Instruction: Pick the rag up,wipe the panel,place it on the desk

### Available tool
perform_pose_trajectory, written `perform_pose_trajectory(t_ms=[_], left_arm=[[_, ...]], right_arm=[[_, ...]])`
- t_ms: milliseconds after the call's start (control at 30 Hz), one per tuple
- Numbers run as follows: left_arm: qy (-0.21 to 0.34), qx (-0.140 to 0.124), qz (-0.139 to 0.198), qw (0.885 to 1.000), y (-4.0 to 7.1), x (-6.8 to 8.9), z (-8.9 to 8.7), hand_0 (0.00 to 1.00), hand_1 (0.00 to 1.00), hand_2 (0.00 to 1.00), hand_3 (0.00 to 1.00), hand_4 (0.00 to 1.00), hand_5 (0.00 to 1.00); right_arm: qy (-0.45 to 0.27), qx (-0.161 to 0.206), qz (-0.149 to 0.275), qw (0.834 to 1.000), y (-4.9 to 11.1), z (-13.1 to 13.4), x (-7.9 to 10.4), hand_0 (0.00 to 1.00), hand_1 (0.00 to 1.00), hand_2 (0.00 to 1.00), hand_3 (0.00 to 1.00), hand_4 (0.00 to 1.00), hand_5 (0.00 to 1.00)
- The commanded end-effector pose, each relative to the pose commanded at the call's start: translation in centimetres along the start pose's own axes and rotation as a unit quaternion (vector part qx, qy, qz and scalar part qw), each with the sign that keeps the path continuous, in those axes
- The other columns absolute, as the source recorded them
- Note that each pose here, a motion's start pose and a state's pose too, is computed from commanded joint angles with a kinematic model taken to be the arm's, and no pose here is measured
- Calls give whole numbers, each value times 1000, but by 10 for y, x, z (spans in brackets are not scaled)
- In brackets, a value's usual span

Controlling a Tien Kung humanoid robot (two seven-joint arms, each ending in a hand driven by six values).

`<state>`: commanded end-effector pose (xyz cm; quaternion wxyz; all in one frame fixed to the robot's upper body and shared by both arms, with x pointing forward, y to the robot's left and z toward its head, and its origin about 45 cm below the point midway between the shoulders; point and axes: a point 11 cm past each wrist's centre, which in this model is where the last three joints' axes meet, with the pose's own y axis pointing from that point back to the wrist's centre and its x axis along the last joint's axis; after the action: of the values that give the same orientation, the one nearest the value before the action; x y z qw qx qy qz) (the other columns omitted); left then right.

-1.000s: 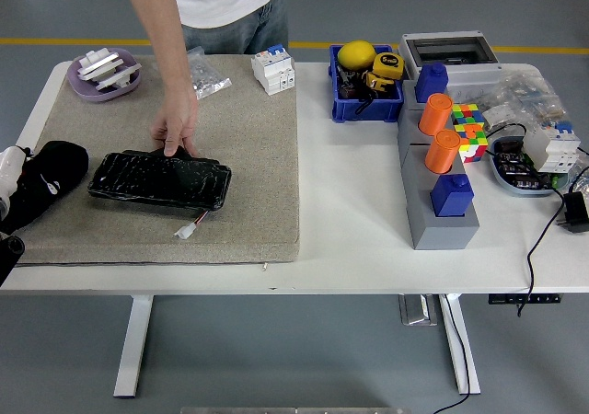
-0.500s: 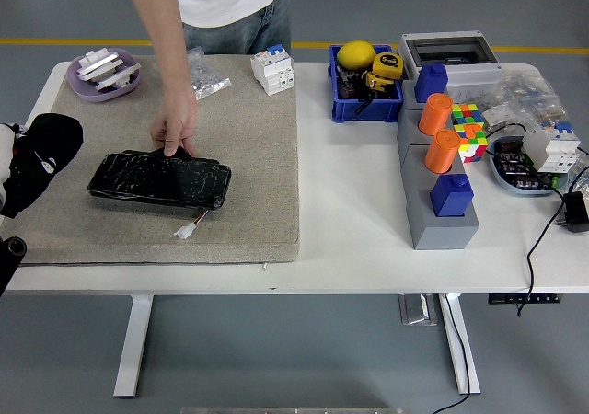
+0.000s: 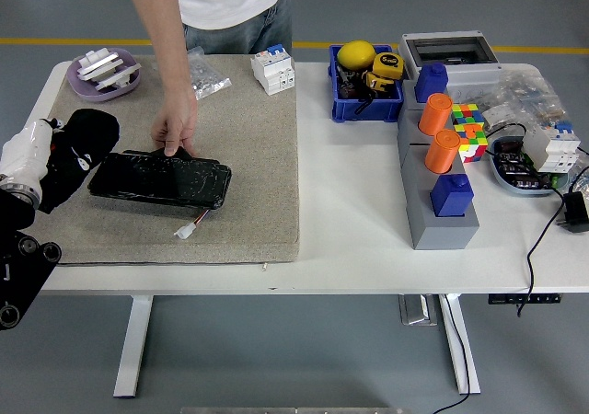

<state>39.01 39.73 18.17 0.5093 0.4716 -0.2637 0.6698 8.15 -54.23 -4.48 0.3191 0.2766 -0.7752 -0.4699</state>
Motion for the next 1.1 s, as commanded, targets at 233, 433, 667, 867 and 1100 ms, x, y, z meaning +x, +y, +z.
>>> perform_pose_trajectory(t_ms=[233, 433, 667, 867, 1100], left_arm=[[-10, -19, -18, 1000, 7, -13, 15, 215, 398, 550, 459, 2, 2], [-21, -50, -43, 998, 16, -31, 35, 216, 396, 550, 459, 2, 2], [-36, -95, -76, 992, 34, -56, 63, 217, 397, 551, 461, 2, 2], [-43, -141, -95, 984, 52, -69, 90, 218, 400, 553, 463, 2, 2], [-48, -184, -118, 975, 71, -85, 119, 221, 402, 554, 464, 2, 2]], right_arm=[[-1, -2, 0, 1000, 0, 2, 2, 750, 631, 633, 562, 908, 421], [-1, 1, -1, 1000, 0, 0, 1, 750, 631, 632, 561, 908, 421], [-1, 1, -1, 1000, 0, -1, 1, 750, 630, 632, 561, 908, 423], [-2, 0, 1, 1000, 0, -1, 3, 750, 631, 632, 561, 909, 422], [-1, 2, 0, 1000, 0, -2, 2, 750, 631, 632, 561, 908, 422]])
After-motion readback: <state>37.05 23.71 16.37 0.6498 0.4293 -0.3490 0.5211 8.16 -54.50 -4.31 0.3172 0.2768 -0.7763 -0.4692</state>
